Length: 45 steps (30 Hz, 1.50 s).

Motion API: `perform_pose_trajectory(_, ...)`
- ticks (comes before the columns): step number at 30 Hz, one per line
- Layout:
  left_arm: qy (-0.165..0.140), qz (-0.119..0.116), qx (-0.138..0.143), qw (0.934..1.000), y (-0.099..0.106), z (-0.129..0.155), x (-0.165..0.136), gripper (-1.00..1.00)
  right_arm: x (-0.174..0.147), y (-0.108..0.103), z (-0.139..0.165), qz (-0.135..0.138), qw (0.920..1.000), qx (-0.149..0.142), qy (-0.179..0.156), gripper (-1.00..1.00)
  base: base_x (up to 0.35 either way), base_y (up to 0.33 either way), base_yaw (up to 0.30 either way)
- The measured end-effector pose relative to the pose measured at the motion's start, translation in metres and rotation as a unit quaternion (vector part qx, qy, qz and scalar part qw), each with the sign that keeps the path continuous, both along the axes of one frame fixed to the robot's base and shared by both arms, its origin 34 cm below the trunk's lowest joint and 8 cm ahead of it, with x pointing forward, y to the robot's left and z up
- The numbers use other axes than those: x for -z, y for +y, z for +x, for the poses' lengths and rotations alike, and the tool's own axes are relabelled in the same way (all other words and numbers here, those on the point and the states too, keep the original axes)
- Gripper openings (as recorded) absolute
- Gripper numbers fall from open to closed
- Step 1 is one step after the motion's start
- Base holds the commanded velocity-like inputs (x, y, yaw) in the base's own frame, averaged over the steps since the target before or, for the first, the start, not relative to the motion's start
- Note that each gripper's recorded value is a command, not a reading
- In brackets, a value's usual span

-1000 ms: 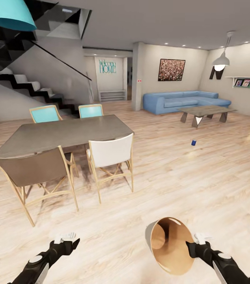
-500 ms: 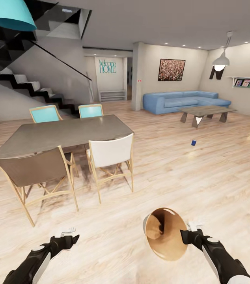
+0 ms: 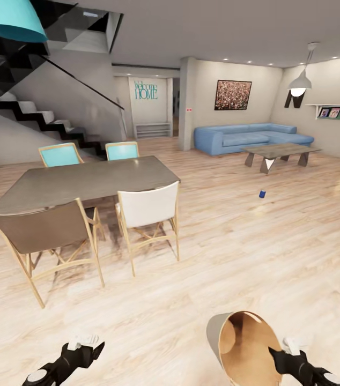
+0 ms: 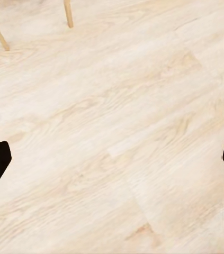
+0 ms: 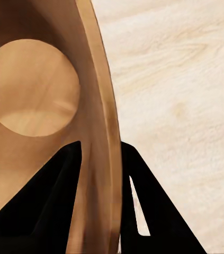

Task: Put the three can of soda from the living room inside the tash can in the kitchen.

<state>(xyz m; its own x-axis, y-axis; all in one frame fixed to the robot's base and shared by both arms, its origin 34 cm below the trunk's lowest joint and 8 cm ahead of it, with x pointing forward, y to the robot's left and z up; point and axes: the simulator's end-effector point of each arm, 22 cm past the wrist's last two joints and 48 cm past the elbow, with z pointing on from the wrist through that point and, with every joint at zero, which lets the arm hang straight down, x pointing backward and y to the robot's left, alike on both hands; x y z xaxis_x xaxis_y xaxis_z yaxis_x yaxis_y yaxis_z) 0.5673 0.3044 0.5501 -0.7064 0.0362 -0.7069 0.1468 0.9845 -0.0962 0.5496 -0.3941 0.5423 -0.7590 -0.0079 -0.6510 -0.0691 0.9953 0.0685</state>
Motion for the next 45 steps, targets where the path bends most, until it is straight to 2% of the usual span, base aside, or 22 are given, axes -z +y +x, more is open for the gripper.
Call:
perform_pose_trajectory(2,0.000,0.000,0.001,1.0000,-0.0001,-0.0003,0.0000,1.00,-0.0074,-0.0039,0.0078,0.002,0.9999,0.009,-0.013,-1.00,0.000,-0.242,0.000)
perform_pose_trajectory(4,0.000,0.001,0.001,1.0000,-0.0001,-0.0004,0.0002,1.00,-0.0035,-0.0008,0.0034,-0.002,1.0000,-0.002,-0.006,-1.00,0.000,-0.254,0.000)
perform_pose_trajectory(19,0.000,0.002,0.002,1.0000,-0.0005,-0.0008,0.0004,1.00,-0.0067,-0.0026,0.0067,-0.002,0.9999,0.002,-0.012,-1.00,0.008,-0.262,0.000)
perform_pose_trajectory(26,-0.001,0.002,0.002,1.0000,-0.0002,-0.0006,-0.0001,1.00,-0.0074,-0.0026,0.0073,0.000,0.9999,0.005,-0.013,-1.00,0.103,-0.040,-0.123)
perform_pose_trajectory(45,-0.002,0.000,0.001,1.0000,-0.0003,0.0012,-0.0037,1.00,-0.0132,-0.0083,0.0101,-0.002,0.9998,0.009,-0.019,-1.00,0.143,-0.002,-0.230)
